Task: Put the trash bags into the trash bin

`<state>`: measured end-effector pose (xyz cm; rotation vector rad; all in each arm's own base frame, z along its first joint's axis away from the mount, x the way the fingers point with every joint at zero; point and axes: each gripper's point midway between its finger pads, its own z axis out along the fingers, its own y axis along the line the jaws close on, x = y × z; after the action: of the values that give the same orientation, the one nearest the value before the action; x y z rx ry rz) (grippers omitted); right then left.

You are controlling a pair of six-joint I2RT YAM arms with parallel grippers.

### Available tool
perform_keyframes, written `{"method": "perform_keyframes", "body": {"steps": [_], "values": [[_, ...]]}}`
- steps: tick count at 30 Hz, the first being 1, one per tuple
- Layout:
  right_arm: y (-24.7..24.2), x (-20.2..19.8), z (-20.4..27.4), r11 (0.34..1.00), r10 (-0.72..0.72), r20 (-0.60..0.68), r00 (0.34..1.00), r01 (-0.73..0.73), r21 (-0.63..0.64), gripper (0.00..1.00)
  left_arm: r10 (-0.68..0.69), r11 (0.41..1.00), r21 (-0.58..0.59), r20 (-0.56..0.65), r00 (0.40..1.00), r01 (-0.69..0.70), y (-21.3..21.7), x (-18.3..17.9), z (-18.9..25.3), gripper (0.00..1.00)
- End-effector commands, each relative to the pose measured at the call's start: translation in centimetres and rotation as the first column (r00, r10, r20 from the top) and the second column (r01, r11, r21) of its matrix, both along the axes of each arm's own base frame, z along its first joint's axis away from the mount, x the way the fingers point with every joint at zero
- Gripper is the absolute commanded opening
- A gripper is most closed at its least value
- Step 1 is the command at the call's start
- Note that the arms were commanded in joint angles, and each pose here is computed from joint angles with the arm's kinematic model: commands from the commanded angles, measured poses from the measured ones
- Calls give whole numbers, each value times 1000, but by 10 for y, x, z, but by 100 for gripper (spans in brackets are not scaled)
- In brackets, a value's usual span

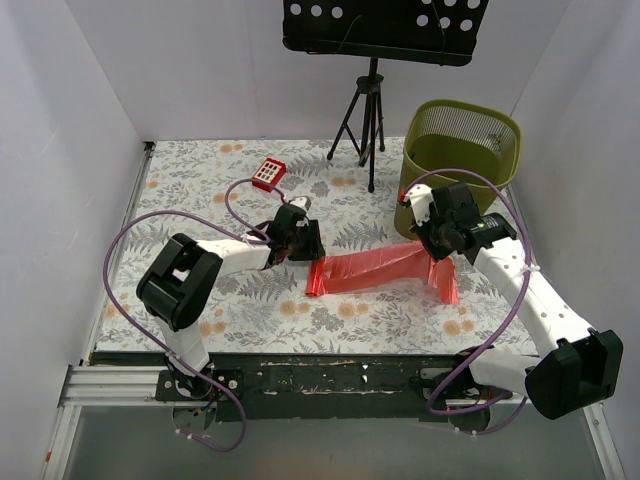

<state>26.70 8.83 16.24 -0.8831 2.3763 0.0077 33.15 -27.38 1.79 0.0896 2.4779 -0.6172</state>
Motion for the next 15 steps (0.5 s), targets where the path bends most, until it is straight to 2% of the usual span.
{"method": "perform_keyframes", "body": {"steps": [1, 8, 10, 13, 14, 15], "values": [[3, 6, 10, 999, -16, 47, 999, 14, 38, 1, 94, 906, 412, -422, 902, 98, 95, -124, -104, 45], [5, 11, 9, 999, -14, 50, 999, 11, 48, 1, 111, 903, 417, -454, 884, 101, 104, -141, -106, 35], [7, 12, 9, 999, -11, 46, 999, 9, 53, 1, 103, 905, 411, -466, 879, 112, 103, -143, -108, 36], [7, 14, 8, 999, -9, 45, 999, 6, 49, 1, 90, 909, 395, -498, 863, 134, 100, -150, -113, 44], [7, 14, 8, 999, -9, 49, 999, 7, 46, 1, 78, 912, 384, -503, 861, 142, 97, -150, -113, 43], [7, 14, 7, 999, -9, 51, 999, 6, 46, 1, 64, 916, 371, -510, 858, 153, 95, -152, -113, 38]]}}
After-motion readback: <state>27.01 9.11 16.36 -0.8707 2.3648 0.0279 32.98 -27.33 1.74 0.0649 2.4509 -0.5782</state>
